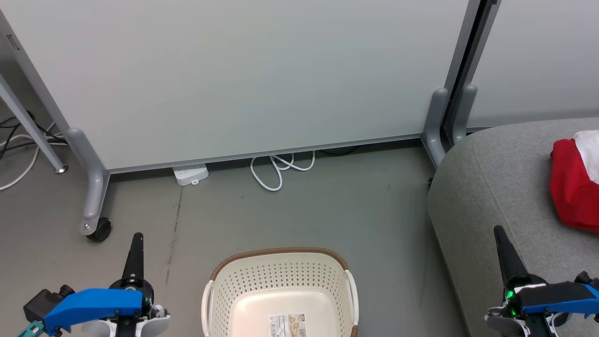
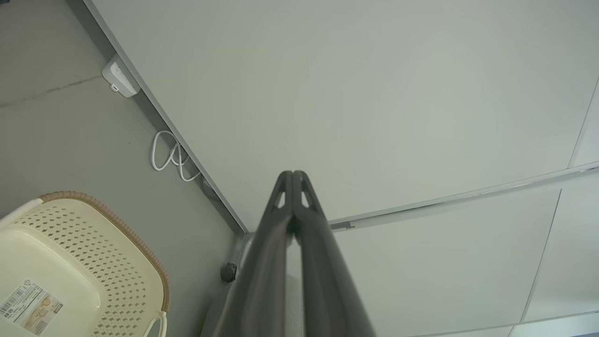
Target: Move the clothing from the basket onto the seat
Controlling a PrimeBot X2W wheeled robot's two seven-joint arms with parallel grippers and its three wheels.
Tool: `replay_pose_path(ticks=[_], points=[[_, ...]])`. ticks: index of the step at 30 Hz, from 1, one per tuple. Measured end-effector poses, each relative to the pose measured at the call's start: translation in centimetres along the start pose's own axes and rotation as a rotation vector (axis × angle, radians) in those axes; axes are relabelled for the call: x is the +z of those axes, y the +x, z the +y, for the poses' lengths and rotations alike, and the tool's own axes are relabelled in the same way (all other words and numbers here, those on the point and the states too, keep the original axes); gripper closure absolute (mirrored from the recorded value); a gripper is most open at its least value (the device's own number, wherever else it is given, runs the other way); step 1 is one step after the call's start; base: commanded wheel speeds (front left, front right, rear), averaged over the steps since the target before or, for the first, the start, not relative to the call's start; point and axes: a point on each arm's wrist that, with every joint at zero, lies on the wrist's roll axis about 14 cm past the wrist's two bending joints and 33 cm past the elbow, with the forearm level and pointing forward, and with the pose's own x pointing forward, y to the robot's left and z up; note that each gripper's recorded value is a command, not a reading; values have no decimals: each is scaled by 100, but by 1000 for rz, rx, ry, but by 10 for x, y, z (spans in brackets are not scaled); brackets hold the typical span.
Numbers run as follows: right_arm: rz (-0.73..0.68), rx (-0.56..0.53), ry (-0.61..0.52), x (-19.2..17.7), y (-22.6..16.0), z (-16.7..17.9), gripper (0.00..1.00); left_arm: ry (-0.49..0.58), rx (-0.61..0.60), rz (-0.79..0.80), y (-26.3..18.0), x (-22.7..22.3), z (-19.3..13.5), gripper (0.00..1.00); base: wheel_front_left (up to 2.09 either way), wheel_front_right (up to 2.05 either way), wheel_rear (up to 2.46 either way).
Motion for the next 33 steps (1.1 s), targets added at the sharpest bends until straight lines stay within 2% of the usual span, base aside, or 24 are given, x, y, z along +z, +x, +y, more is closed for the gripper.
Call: replay_pose_path(ticks=[33], points=[[-1, 38, 257, 6, 5, 9, 100, -258, -44, 13, 11, 3, -11, 100, 0, 0, 0]])
